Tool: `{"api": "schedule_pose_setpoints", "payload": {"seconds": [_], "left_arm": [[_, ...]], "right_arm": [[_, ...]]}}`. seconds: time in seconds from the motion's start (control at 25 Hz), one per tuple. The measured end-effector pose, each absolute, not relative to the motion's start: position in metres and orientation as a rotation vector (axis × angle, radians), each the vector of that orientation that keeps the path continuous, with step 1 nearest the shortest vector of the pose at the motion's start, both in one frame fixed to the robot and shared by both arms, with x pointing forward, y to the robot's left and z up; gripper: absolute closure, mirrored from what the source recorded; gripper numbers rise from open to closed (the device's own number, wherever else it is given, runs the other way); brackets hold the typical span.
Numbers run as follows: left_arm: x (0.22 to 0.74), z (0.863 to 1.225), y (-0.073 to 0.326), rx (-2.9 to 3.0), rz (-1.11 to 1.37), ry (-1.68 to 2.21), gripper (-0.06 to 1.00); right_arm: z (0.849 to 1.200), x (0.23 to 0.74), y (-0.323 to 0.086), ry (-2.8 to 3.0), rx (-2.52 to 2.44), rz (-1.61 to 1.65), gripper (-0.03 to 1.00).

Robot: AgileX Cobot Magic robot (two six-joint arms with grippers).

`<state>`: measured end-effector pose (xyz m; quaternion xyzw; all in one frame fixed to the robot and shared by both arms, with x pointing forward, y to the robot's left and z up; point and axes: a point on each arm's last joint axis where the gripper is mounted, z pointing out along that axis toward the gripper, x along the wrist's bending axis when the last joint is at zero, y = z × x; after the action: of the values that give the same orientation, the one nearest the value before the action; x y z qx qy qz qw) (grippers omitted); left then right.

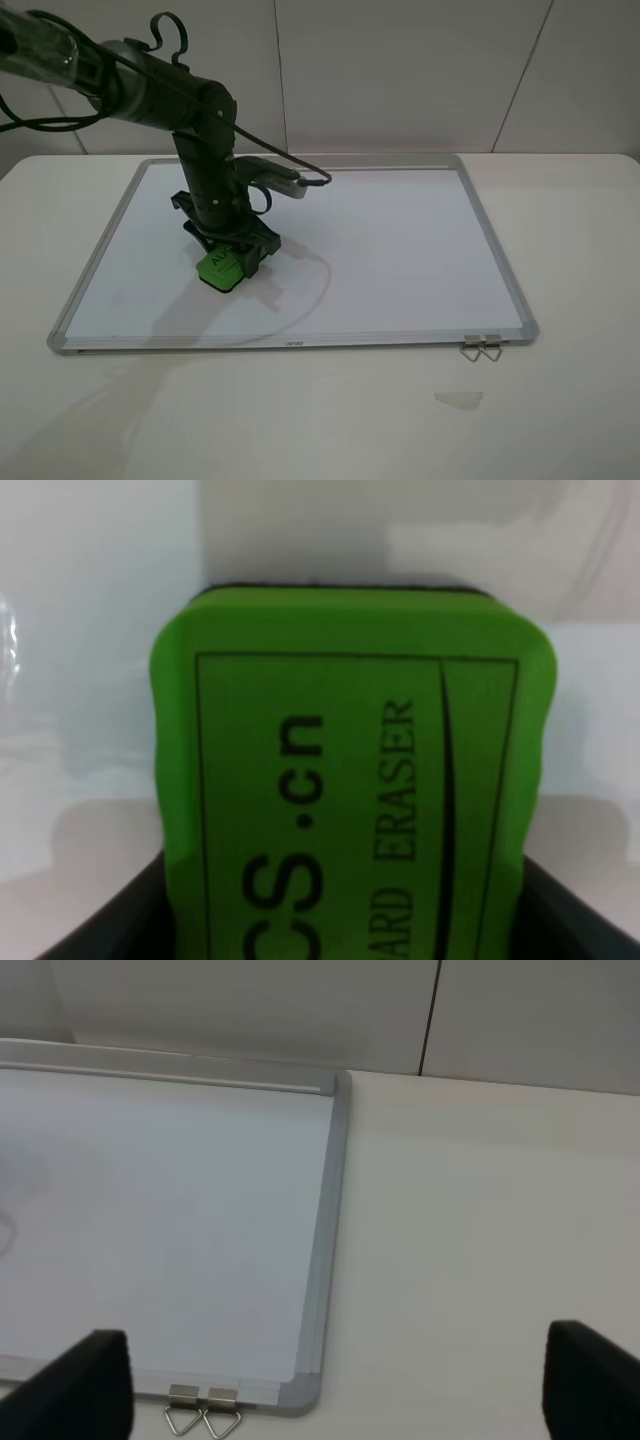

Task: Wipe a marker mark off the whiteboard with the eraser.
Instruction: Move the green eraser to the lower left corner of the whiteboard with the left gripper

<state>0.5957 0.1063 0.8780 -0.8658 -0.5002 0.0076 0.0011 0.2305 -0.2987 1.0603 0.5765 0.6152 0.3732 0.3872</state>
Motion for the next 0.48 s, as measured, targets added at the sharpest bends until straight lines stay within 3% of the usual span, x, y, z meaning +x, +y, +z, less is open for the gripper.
{"api": "schedule_pose_setpoints", "payload": {"seconds": [0.24,0.48], "left_arm": [[0.598,0.937,0.111,-2.731,-0.057,-1.756,0.35],[0.593,0.976,0.139,-2.54,-0.043,-2.003,0.35]], "right_arm": [[1.06,0.231,-0.299,1.566,1.467,0.95,0.15],[1.06,0.231,-0.299,1.566,1.467,0.95,0.15]]}}
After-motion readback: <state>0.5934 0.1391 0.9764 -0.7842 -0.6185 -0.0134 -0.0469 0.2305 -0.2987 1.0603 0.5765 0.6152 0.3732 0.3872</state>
